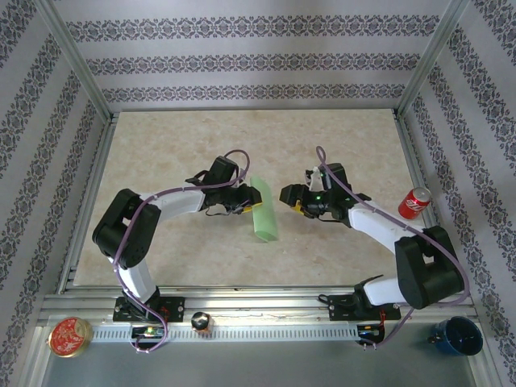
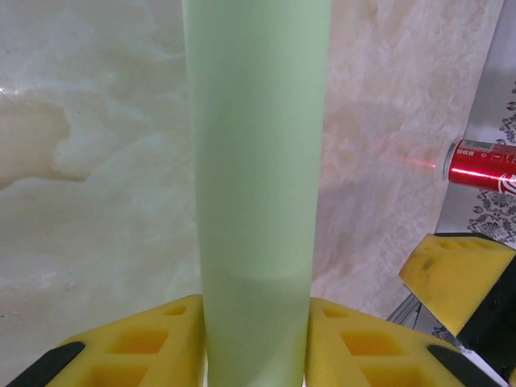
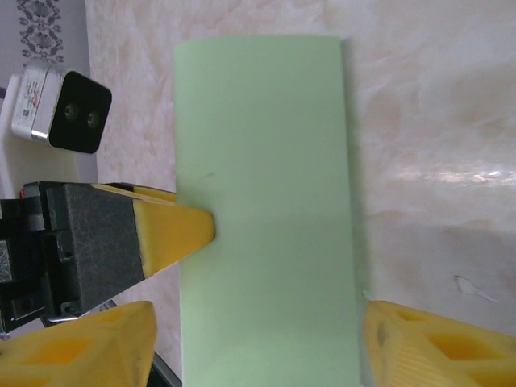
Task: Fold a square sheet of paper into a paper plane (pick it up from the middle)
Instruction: First fold the square sheet of paper in half at the center of the table.
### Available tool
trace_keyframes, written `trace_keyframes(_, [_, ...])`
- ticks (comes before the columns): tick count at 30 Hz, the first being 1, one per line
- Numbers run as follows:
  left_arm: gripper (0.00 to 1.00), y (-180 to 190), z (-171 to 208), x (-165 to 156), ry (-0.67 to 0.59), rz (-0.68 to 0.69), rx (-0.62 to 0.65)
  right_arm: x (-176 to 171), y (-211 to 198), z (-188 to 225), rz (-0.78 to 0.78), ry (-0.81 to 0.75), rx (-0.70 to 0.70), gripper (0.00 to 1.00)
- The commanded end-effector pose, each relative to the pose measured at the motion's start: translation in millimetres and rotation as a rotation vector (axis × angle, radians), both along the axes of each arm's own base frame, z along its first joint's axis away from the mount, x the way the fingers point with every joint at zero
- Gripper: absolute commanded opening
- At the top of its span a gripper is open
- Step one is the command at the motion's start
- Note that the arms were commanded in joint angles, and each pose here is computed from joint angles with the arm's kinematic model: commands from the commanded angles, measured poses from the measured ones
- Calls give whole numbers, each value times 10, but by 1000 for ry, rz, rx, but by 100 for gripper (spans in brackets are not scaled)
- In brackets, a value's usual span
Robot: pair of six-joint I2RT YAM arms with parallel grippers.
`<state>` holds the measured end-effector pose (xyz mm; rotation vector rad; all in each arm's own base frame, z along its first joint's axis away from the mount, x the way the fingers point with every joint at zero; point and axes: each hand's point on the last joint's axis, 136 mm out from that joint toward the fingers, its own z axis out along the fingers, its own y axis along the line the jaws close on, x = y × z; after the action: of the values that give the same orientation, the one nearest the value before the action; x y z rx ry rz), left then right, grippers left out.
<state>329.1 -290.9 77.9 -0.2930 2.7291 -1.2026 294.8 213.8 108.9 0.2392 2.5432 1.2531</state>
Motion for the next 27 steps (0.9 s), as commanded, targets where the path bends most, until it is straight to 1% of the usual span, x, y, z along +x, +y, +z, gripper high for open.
trace_keyframes(1, [35, 67, -148, 1, -7, -5, 32, 75, 177, 106, 45, -28, 40, 62])
trace_keyframes(4, [35, 138, -277, -44, 6, -7, 79, 60, 263, 9, 65, -2, 33, 54])
trace_keyframes(11, [37, 240, -420, -91, 7, -17, 148, 32, 428, -125, 105, 34, 27, 45])
trace_keyframes(15, [41, 285, -478, -107, 15, -27, 185, 31, 467, -243, 107, 64, 5, 44])
trace_keyframes(19, [43, 305, -499, -117, 18, -32, 200, 34, 465, -323, 95, 82, -12, 44])
trace_keyframes(27, [48, 400, -473, -117, 3, -33, 263, 36, 463, -360, 91, 88, -23, 44])
